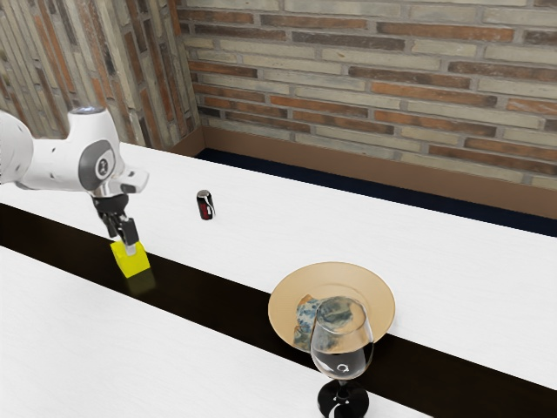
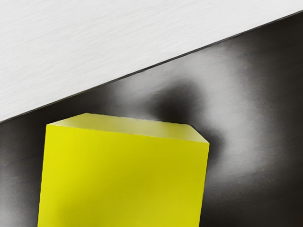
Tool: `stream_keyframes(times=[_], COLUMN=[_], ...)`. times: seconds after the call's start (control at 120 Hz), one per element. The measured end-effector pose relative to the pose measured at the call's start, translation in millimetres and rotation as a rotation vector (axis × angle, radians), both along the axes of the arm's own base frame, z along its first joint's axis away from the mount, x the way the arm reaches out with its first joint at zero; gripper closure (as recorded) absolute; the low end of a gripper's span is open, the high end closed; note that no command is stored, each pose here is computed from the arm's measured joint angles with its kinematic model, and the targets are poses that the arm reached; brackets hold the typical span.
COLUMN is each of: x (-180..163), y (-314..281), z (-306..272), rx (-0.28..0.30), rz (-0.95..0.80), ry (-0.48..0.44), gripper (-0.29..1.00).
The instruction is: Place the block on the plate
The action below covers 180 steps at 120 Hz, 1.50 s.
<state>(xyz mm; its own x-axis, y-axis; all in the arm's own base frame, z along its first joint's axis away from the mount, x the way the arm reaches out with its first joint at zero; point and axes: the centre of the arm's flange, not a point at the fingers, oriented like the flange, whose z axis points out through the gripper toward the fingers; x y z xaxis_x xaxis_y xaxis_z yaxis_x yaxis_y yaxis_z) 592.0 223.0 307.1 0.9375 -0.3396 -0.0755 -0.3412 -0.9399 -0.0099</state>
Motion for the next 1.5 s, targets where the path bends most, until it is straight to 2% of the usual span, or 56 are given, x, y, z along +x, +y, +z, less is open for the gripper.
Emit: stream_keyframes(times=[0.317, 0.5, 0.533, 0.633, 0.75, 0.867, 1.142, 1.5], x=[15.4, 15.7, 15.8, 15.6, 16.1, 13.4, -2.7, 0.1], y=[7.1, 6.9, 6.8, 8.8, 9.7, 4.3, -89.1, -255.7], z=[-28.0, -47.4, -47.9, -46.1, -39.8, -0.4, 55.8, 72.9], rx=[0.011, -0.008, -0.01, -0.012, -0.008, 0.002, -0.03, -0.068], rz=[-0.075, -0.093, -0.096, -0.102, -0.11, -0.123, -0.264, -0.538], ry=[-0.016, -0.002, -0.003, -0.009, -0.019, -0.066, -0.084, -0.046], gripper=[0.0, 0.0, 0.04, 0.27, 0.28, 0.28, 0.28, 0.28])
